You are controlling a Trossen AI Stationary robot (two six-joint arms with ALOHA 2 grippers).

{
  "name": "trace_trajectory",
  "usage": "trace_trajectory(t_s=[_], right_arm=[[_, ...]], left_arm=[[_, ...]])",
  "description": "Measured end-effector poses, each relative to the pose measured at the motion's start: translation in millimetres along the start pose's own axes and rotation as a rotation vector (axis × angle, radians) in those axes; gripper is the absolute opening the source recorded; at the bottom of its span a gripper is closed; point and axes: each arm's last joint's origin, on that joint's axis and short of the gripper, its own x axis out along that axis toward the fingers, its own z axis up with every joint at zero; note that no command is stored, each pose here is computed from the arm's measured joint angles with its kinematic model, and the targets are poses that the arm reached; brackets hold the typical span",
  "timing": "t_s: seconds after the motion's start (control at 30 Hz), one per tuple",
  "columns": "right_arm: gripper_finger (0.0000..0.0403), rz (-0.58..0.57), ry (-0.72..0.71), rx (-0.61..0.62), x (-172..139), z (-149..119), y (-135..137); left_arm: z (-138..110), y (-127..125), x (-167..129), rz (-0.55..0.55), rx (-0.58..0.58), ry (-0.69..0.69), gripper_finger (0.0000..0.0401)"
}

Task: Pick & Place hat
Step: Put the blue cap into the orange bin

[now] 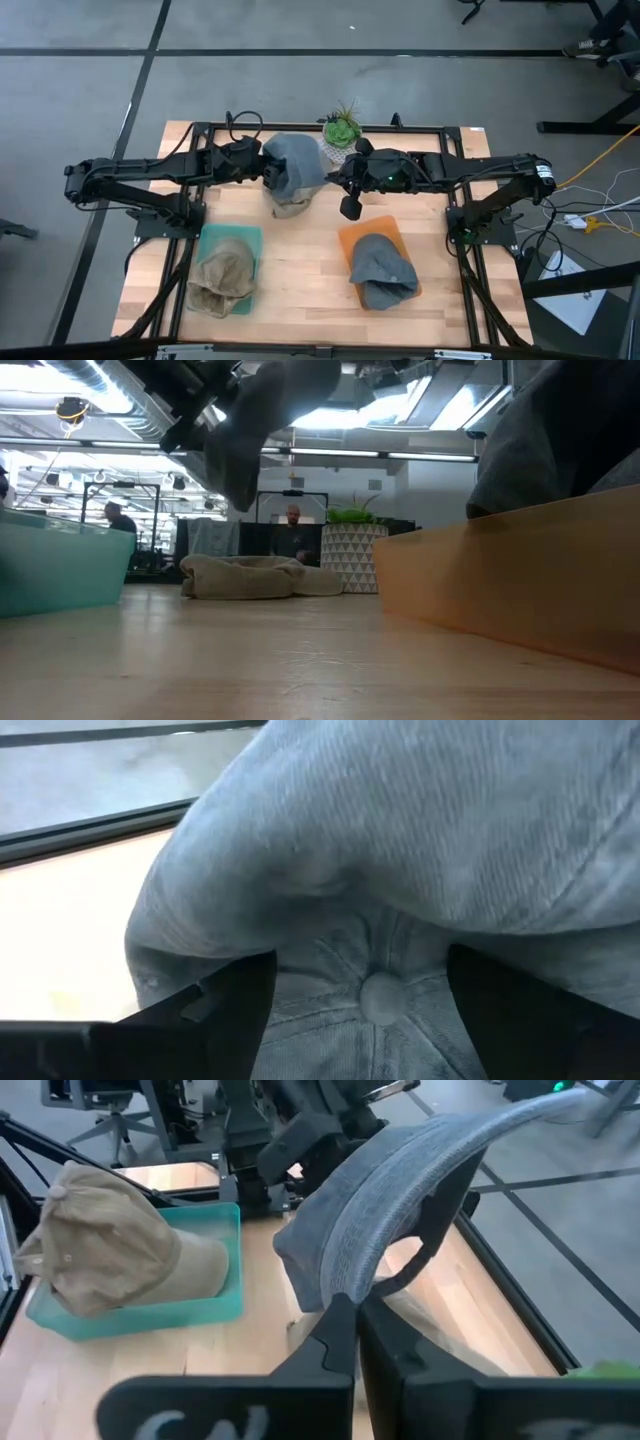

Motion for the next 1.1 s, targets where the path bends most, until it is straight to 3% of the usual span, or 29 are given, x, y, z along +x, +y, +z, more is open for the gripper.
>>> trace_trajectory(t_s=[0.17,0.4,0.47,0.83,1.1], right_arm=[[0.0005,0.002,-0.023,0.005,0,2,0],[0.0005,0.002,-0.029,0.004,0,3,0],[0.0005,-0.001,-0.021,0.001,0,2,0],[0.0005,-0.117,0.067,-0.004,-13,-5,-8],[0.0005,-0.137,0.041,0.064,-26,-2,-13]], left_arm=[[0,0,0,-0.002,0.001,0.002,0.0222],[-1,-1,-1,-0.029,0.042,0.017,0.0052],[0,-2,-3,-0.045,0.047,0.019,0.0021],[-1,-2,-45,-0.183,0.089,0.013,0.0018],[5,-3,-88,-0.329,0.118,-0.123,0.0018]])
